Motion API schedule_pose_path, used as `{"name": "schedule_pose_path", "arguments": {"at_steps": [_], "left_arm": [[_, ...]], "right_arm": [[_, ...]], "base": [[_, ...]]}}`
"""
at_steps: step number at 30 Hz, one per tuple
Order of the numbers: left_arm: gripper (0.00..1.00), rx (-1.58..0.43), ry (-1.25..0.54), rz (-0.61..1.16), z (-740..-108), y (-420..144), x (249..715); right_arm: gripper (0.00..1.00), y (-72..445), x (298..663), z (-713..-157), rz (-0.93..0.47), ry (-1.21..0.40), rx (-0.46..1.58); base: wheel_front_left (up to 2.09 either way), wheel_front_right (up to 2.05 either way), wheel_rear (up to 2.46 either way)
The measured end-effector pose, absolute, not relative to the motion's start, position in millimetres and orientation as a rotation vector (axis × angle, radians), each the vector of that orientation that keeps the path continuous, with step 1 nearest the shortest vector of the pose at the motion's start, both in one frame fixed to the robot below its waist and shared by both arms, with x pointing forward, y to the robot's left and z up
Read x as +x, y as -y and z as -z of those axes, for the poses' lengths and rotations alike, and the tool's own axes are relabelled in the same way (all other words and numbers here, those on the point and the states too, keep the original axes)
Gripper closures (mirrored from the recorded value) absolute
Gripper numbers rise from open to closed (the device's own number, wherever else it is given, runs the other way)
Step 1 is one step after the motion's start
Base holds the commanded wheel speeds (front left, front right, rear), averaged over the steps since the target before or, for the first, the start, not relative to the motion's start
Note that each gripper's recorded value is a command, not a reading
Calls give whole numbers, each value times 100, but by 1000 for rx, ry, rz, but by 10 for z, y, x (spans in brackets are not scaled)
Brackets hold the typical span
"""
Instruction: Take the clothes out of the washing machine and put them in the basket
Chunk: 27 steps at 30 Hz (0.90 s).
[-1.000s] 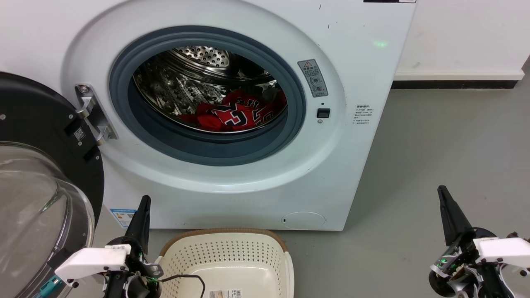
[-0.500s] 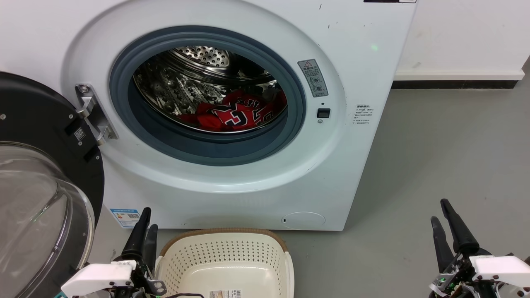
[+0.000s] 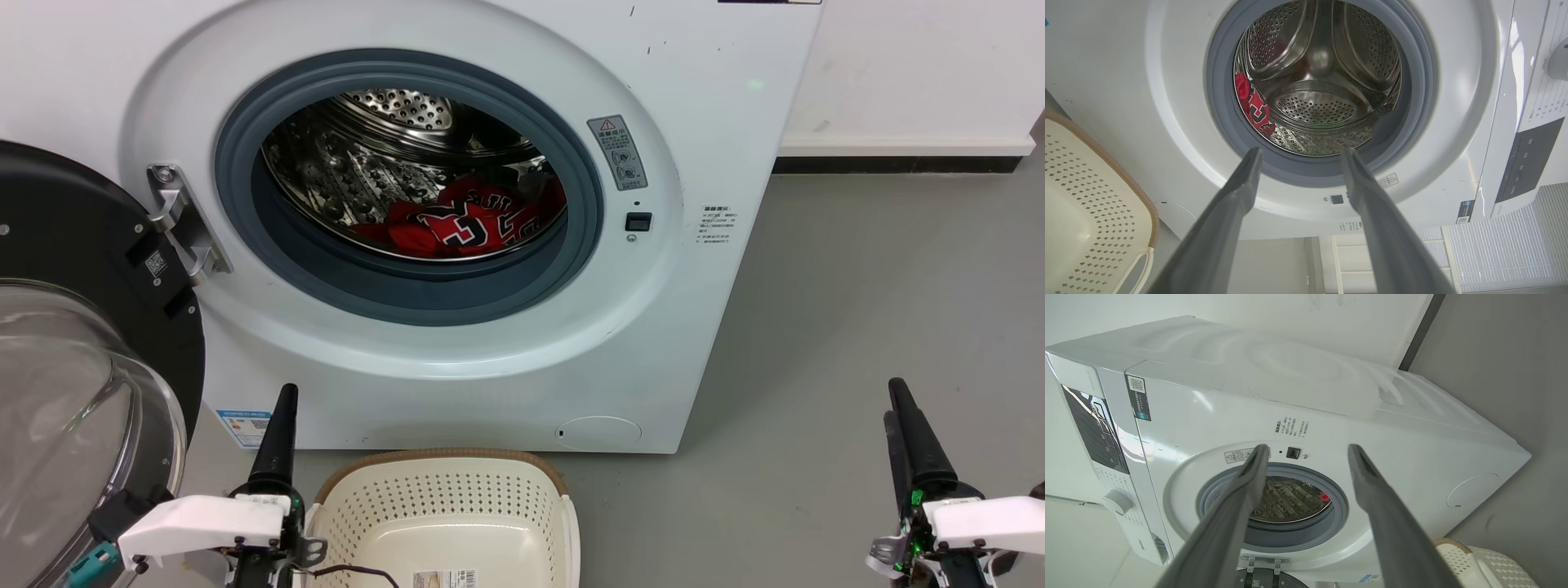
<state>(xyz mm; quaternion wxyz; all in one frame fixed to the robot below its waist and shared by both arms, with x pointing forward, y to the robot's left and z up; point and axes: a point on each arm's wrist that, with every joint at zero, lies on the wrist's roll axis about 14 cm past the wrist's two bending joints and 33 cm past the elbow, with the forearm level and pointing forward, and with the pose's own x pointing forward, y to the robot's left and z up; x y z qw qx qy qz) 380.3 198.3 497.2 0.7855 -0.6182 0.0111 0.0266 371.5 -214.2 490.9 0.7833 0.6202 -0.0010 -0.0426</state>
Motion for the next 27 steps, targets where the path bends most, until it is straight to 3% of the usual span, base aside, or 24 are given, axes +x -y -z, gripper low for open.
{"name": "schedule_pose_path", "arguments": {"at_steps": [27], "left_arm": [[0,-804,-4,-56,-5171,-1791,3820]], "right_arm": [[0,2008,3640,-5214,13,67,713]], "base": [[0,0,0]]}}
